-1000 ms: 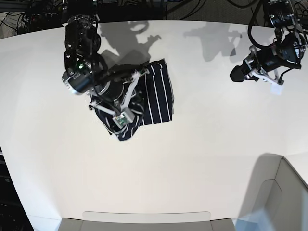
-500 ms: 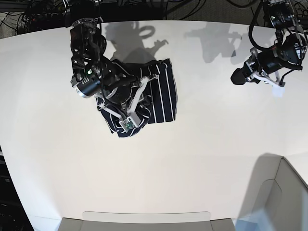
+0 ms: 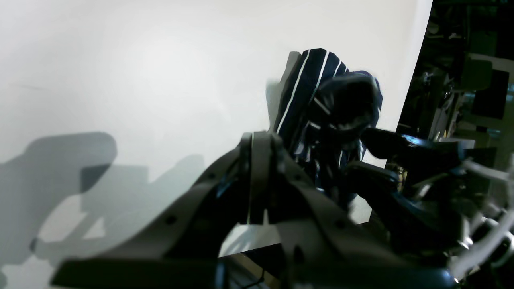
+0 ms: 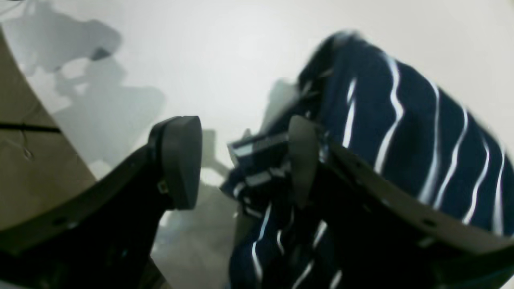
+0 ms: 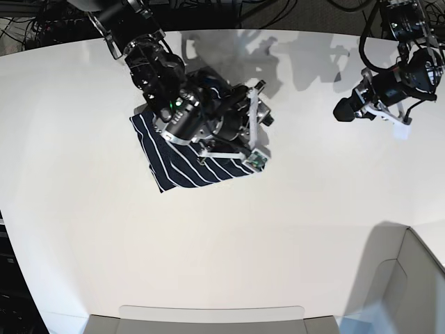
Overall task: Fold the T-shirt properly
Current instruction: 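Press the folded bundle flat with both grippers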
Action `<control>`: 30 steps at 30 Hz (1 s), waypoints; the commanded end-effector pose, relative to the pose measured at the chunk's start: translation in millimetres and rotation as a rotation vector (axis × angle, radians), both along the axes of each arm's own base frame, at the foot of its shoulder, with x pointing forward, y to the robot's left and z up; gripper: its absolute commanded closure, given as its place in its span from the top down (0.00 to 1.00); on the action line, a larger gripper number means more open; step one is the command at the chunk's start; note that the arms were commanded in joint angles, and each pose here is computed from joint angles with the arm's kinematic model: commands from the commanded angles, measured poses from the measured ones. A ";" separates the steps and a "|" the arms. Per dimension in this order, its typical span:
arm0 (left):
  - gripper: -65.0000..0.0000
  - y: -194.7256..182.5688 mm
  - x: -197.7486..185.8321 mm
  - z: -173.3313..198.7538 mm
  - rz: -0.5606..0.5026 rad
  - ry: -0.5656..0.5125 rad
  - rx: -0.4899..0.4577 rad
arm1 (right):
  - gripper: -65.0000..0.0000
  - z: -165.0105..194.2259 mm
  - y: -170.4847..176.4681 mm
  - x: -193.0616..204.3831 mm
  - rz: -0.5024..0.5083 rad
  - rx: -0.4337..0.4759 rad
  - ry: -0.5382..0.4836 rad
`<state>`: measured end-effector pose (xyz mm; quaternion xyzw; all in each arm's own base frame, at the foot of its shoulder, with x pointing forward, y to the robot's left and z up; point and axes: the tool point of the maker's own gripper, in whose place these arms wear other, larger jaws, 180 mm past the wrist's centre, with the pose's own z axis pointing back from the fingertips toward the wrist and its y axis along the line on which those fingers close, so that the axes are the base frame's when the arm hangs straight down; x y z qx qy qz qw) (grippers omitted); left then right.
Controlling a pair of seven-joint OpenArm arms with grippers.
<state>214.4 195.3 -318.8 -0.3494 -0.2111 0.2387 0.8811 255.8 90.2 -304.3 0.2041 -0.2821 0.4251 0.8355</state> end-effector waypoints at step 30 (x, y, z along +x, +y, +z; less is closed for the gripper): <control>0.00 -107.3 35.0 39.3 -0.273 -0.129 -0.212 | 0.21 16.6 -149.0 91.9 -0.395 -0.144 -0.144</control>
